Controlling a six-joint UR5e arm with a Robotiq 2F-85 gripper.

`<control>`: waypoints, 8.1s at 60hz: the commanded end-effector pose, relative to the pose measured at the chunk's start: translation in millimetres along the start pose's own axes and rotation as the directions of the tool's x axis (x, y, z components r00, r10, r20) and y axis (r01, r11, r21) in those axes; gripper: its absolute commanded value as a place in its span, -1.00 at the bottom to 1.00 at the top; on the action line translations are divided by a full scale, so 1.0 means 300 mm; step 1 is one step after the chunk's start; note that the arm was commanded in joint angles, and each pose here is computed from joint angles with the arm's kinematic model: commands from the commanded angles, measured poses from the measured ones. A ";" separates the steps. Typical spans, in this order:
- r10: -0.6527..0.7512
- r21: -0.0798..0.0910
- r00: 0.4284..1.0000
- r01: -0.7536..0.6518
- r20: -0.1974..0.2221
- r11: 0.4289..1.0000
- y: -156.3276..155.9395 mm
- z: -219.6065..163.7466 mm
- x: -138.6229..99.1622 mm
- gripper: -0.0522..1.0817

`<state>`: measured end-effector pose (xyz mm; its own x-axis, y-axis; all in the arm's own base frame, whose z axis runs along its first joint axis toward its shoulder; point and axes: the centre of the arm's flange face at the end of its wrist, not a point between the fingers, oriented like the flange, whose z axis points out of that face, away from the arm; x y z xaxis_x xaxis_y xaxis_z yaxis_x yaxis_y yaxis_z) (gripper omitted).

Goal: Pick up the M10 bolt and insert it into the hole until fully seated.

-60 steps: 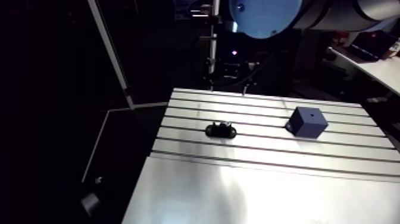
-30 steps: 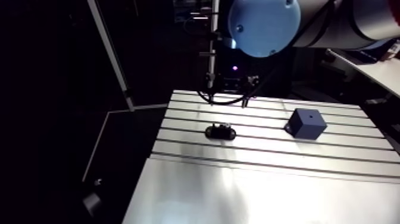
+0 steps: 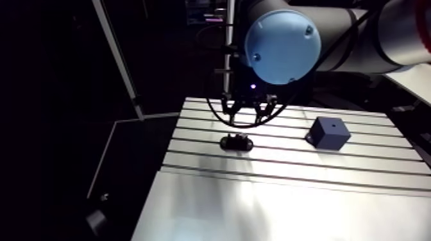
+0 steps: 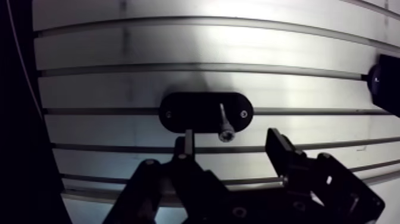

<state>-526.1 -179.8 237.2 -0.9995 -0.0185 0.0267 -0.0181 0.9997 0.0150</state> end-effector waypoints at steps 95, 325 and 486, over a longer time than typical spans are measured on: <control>-0.059 0.002 0.998 0.059 0.002 0.998 0.005 0.100 -0.040 -0.10; 0.095 0.025 0.972 -0.103 0.213 0.994 0.568 -0.473 0.346 0.99; 0.207 -0.001 0.921 -0.219 0.329 0.976 0.953 -0.129 0.335 0.99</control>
<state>-631.6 104.5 286.2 -0.9321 0.1947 -0.3055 0.2017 0.9794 0.0091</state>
